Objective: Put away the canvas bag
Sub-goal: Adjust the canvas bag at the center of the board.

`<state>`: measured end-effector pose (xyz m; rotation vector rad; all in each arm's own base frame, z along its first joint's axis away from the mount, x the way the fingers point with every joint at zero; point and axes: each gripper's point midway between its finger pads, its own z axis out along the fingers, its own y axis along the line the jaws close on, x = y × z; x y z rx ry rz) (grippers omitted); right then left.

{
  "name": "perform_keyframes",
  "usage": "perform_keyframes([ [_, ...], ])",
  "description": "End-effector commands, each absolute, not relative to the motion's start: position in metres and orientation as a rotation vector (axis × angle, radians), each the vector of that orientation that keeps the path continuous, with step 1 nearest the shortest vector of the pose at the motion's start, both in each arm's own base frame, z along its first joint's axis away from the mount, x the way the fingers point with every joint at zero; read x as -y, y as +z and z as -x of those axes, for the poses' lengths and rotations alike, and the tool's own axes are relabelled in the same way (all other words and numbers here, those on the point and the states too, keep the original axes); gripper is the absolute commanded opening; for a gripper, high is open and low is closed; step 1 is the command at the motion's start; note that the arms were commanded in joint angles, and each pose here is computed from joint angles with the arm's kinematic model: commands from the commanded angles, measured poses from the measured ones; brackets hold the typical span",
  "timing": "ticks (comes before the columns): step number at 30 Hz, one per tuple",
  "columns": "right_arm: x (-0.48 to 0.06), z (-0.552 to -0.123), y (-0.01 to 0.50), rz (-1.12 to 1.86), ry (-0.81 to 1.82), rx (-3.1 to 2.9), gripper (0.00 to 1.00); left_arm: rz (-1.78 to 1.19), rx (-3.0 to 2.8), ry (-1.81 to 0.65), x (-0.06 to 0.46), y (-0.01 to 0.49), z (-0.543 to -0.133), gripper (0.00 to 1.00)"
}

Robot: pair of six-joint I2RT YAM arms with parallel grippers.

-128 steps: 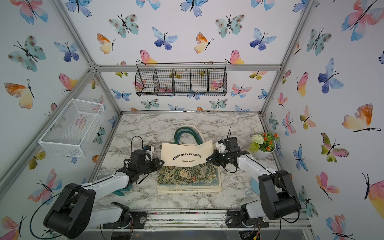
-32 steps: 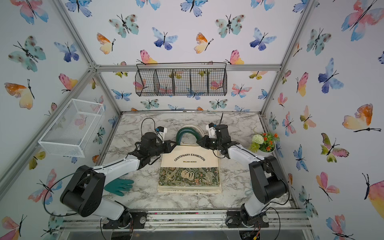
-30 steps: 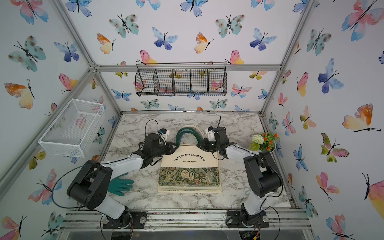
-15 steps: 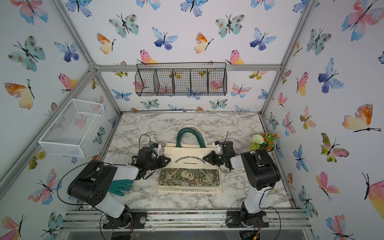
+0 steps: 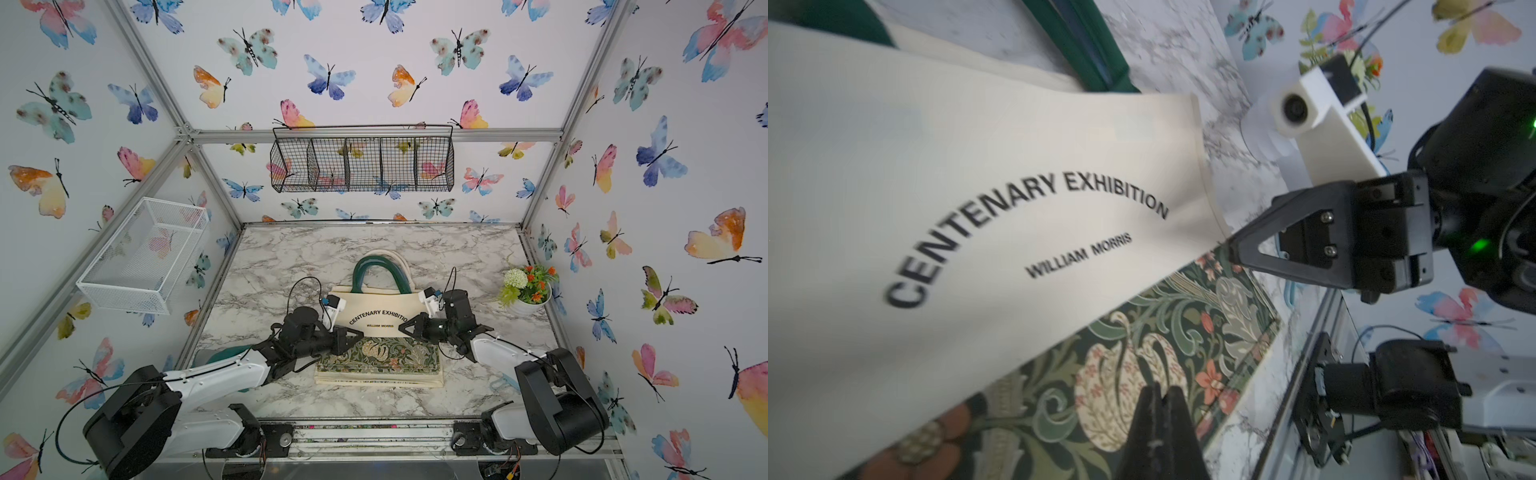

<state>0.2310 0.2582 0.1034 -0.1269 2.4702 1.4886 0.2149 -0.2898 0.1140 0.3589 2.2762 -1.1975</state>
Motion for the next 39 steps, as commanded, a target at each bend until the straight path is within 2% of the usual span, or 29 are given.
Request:
perform_keyframes([
  [1, -0.273, -0.215, 0.096, 0.104, 1.513, -2.505, 0.03, -0.332, -2.316, -1.207, 0.301, 0.104, -0.212, 0.00],
  [5, -0.270, -0.205, 0.061, 0.025, 1.523, -2.551, 0.01, -0.272, -2.380, -1.186, 0.293, 0.069, -0.209, 0.00],
  [12, -0.238, -0.157, 0.002, -0.106, 1.499, -2.676, 0.01, -0.027, -2.506, -1.139, 0.236, 0.010, -0.192, 0.00],
  [17, -0.222, -0.145, 0.001, -0.104, 1.431, -2.697, 0.01, 0.074, -2.487, -1.077, 0.211, 0.013, -0.191, 0.00],
  [20, -0.216, -0.158, 0.021, -0.033, 1.288, -2.673, 0.04, 0.074, -2.422, -1.032, 0.205, 0.037, -0.200, 0.01],
  [22, -0.206, -0.183, 0.054, 0.012, 1.121, -2.582, 0.14, 0.050, -2.321, -0.991, 0.201, 0.070, -0.211, 0.12],
  [23, -0.200, -0.193, 0.071, 0.023, 1.039, -2.537, 0.20, 0.050, -2.279, -0.950, 0.196, 0.083, -0.217, 0.19],
  [24, -0.191, -0.206, 0.094, 0.024, 0.944, -2.472, 0.28, 0.068, -2.216, -0.897, 0.187, 0.103, -0.226, 0.32],
  [25, -0.179, -0.219, 0.117, 0.020, 0.836, -2.404, 0.37, 0.099, -2.152, -0.844, 0.177, 0.121, -0.234, 0.48],
  [26, -0.168, -0.228, 0.134, 0.012, 0.740, -2.362, 0.46, 0.133, -2.091, -0.796, 0.166, 0.137, -0.242, 0.70],
  [27, -0.153, -0.238, 0.152, -0.007, 0.627, -2.311, 0.60, 0.153, -2.032, -0.750, 0.155, 0.155, -0.248, 0.99],
  [29, -0.121, -0.258, 0.178, -0.076, 0.396, -2.217, 0.83, 0.199, -1.937, -0.664, 0.133, 0.184, -0.261, 0.98],
  [31, -0.085, -0.276, 0.202, -0.172, 0.153, -2.074, 0.99, 0.286, -1.858, -0.546, 0.099, 0.206, -0.277, 0.98],
  [34, -0.048, -0.293, 0.211, -0.157, -0.161, -1.832, 0.99, 0.515, -1.771, -0.310, 0.032, 0.209, -0.301, 0.98],
  [37, -0.031, -0.291, 0.202, -0.110, -0.318, -1.596, 0.99, 0.712, -1.751, 0.009, -0.024, 0.183, -0.311, 0.98],
  [39, -0.021, -0.290, 0.193, -0.161, -0.294, -1.535, 0.99, 0.592, -1.810, 0.121, -0.023, 0.173, -0.323, 0.98],
])
